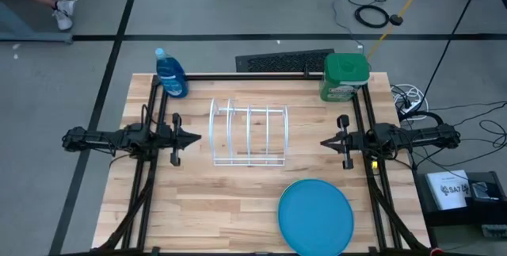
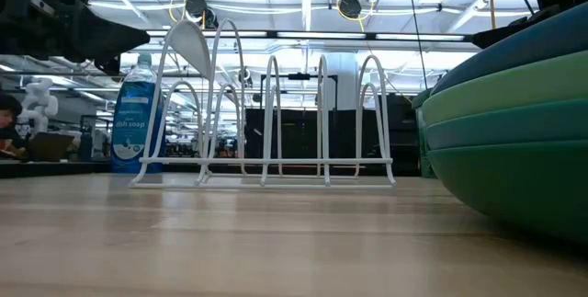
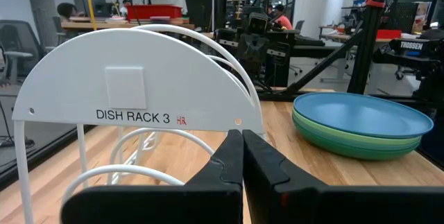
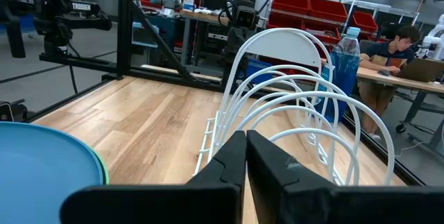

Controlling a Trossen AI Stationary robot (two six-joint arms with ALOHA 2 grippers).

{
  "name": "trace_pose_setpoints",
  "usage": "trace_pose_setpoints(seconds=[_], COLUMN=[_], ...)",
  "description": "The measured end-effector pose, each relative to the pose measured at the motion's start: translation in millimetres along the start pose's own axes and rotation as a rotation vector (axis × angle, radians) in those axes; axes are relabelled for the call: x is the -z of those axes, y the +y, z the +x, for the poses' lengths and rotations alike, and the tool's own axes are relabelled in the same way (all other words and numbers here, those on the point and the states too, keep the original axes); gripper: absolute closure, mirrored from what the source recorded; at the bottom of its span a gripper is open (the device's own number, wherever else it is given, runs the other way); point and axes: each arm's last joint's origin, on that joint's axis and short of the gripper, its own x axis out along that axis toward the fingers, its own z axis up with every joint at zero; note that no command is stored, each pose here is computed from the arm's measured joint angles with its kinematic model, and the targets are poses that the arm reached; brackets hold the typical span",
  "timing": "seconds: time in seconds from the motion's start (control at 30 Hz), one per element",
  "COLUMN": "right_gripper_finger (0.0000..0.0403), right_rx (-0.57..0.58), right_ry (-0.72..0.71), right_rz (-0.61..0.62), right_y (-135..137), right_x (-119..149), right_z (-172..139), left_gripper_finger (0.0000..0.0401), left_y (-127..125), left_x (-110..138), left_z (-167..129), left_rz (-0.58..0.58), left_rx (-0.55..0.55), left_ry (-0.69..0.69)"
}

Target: Sort dishes

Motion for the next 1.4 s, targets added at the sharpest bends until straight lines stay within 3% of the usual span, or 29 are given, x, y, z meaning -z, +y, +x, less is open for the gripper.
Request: trace_pose_setpoints(seconds=[0.2,0.3,0.4,0.47,0.53,0.63,0.87,1.13,1.2,1.27,1.33,1.4], right_gripper_finger=[0.0394,0.0394,0.0394,0.0394,0.0394,0.0394,0.0394,0.0394,0.0394,0.0394,0.0394,0.0394], right_rx=[0.0,0.0,0.0,0.0,0.0,0.0,0.0,0.0,0.0,0.0,0.0,0.0], right_ry=[0.0,0.0,0.0,0.0,0.0,0.0,0.0,0.0,0.0,0.0,0.0,0.0], right_rz=[0.0,0.0,0.0,0.0,0.0,0.0,0.0,0.0,0.0,0.0,0.0,0.0], right_y=[0.0,0.0,0.0,0.0,0.0,0.0,0.0,0.0,0.0,0.0,0.0,0.0], right_x=[0.0,0.0,0.0,0.0,0.0,0.0,0.0,0.1,0.1,0.0,0.0,0.0], right_z=[0.0,0.0,0.0,0.0,0.0,0.0,0.0,0.0,0.0,0.0,0.0,0.0], left_gripper_finger=[0.0401,0.0401,0.0401,0.0401,0.0401,0.0401,0.0401,0.0401,0.0401,0.0401,0.0401,0.0401], left_y=[0.2,3.0,6.1,7.7,7.0,4.3,0.2,-11.1,-18.7,-31.9,-46.6,-61.3], left_x=[-2.2,-25.9,-54.8,-68.3,-77.2,-91.1,-129.7,-193.7,-208.5,-220.2,-225.4,-226.2], left_z=[0.0,-3.7,-17.3,-28.3,-32.9,-31.6,-2.3,77.8,103.9,133.8,164.5,192.8], left_rz=[0.044,0.046,-0.107,-0.206,-0.212,-0.212,-0.328,-0.263,-0.16,-0.09,-0.079,-0.067], left_rx=[-0.008,-0.093,-0.12,-0.094,-0.041,0.059,0.113,0.111,0.19,0.361,0.502,0.541], left_ry=[-0.023,-0.265,-0.597,-0.777,-0.829,-0.786,-0.658,-0.545,-0.519,-0.466,-0.347,-0.186])
